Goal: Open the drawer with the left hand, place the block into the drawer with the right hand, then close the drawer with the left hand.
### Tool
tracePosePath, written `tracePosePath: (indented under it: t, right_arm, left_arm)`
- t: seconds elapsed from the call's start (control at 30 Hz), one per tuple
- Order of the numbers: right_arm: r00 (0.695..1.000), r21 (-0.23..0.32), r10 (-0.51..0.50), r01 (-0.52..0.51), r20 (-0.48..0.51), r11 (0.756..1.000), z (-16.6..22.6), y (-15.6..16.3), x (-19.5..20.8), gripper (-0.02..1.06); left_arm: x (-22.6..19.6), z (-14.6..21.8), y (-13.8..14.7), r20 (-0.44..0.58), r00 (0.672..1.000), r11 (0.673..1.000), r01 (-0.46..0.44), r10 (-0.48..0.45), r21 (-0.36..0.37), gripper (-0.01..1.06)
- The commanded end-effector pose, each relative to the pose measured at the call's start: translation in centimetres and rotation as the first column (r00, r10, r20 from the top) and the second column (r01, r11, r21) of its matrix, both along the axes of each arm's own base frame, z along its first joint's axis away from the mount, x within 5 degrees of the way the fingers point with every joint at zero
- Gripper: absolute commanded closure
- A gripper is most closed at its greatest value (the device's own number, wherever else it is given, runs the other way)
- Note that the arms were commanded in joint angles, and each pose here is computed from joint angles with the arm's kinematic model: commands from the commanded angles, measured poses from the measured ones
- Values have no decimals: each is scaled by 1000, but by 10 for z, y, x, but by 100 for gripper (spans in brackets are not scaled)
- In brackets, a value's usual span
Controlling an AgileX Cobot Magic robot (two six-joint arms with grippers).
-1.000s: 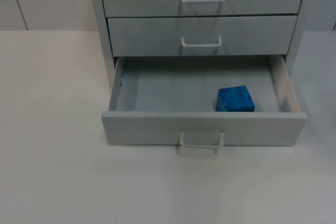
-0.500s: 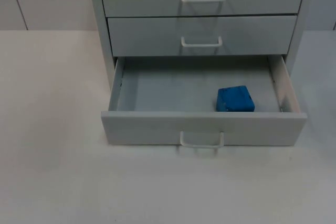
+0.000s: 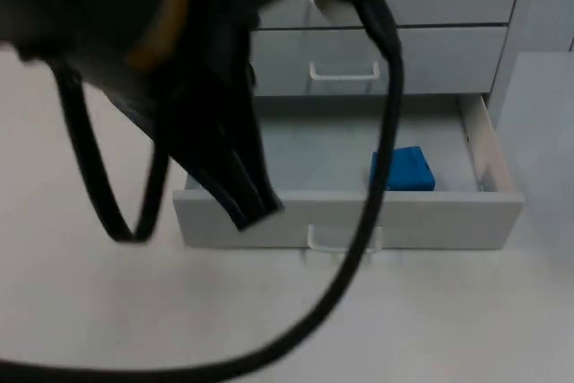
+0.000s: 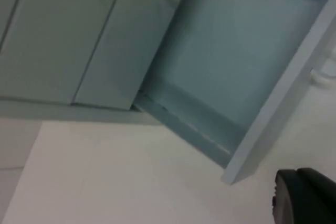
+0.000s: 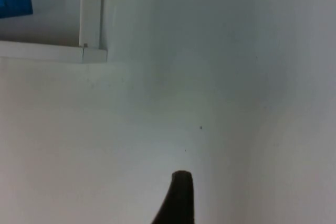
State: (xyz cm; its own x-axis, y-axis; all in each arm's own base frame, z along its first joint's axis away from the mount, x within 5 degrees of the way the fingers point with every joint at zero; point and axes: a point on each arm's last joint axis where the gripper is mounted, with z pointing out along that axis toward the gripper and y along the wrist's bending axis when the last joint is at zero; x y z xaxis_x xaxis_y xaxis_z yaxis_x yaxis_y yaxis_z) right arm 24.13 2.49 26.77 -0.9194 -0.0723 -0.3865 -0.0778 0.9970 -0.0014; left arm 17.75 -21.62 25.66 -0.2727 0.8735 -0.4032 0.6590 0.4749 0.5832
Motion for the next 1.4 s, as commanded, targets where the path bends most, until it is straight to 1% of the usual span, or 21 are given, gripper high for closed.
tracePosePath:
  t: [0.0,0.03,0.07,0.23,0.27,0.33,0.37,0.4,0.53,0.57,0.67,0.7,0.73,0.8,0.83,0.93,1.03,1.1,1.2,1.27,1.37]
  right_arm:
    - [1000,-6,3,-3,6,1000,0,-2,-1,32]
    - [1000,-6,3,-3,6,1000,0,-2,-1,32]
    - [1000,-6,3,-3,6,1000,0,-2,-1,32]
    - [1000,-6,3,-3,11,1000,1,-2,-1,32]
    - [1000,-6,3,-3,11,1000,1,-2,-1,32]
    - [1000,-6,3,-3,13,1000,1,-2,-1,32]
    - [1000,-6,3,-3,13,1000,1,-2,-1,32]
    - [1000,-6,3,-3,13,1000,1,-2,-1,32]
    - [1000,-6,3,-3,13,1000,1,-2,-1,32]
    - [1000,-6,3,-3,13,1000,1,-2,-1,32]
    - [1000,-5,3,-3,22,1000,1,-2,0,32]
    - [1000,-4,3,-3,24,1000,1,-2,0,32]
    - [1000,-4,3,-3,24,1000,1,-2,0,32]
    - [1000,-4,3,-3,24,1000,1,-2,0,32]
    - [1000,-4,3,-3,24,1000,1,-2,0,32]
    - [1000,-4,3,-3,24,1000,1,-2,0,32]
    - [1000,-5,3,-3,22,1000,1,-2,0,32]
    - [1000,-5,3,-3,22,1000,1,-2,0,32]
    - [1000,-5,3,-3,19,1000,1,-2,0,32]
    - [1000,-5,3,-3,17,1000,1,-2,-1,32]
    - [1000,-5,3,-3,17,1000,1,-2,-1,32]
  left_arm:
    - [0,-11,-7,13,999,1000,31,-31,6,105]
    - [2,-23,-12,16,999,999,44,-45,30,105]
    - [2,-23,-12,16,999,999,44,-45,30,105]
    - [12,-64,-27,32,997,990,69,-73,124,105]
    - [12,-64,-27,32,997,990,69,-73,124,105]
    - [13,-79,-37,50,992,984,111,-119,140,105]
    - [14,-86,-43,68,985,975,146,-159,168,105]
    - [14,-86,-43,68,985,975,146,-159,168,105]
    - [12,-114,-56,92,967,949,212,-239,235,105]
    - [12,-114,-56,92,967,949,212,-239,235,105]
    - [14,-134,-60,90,967,945,211,-240,248,105]
    - [15,-143,-61,100,963,939,218,-251,265,105]
    - [15,-143,-61,100,963,939,218,-251,265,105]
    - [16,-154,-64,107,952,927,247,-286,282,105]
    - [17,-157,-66,111,950,928,252,-291,276,105]
    - [19,-163,-70,116,954,933,237,-276,271,105]
    - [24,-170,-73,154,946,920,227,-286,320,105]
    - [24,-173,-73,151,943,915,234,-296,328,105]
    - [25,-182,-70,149,949,914,214,-279,345,105]
    - [28,-185,-70,144,952,914,208,-271,348,105]
    - [36,-189,-67,146,962,928,172,-230,330,105]
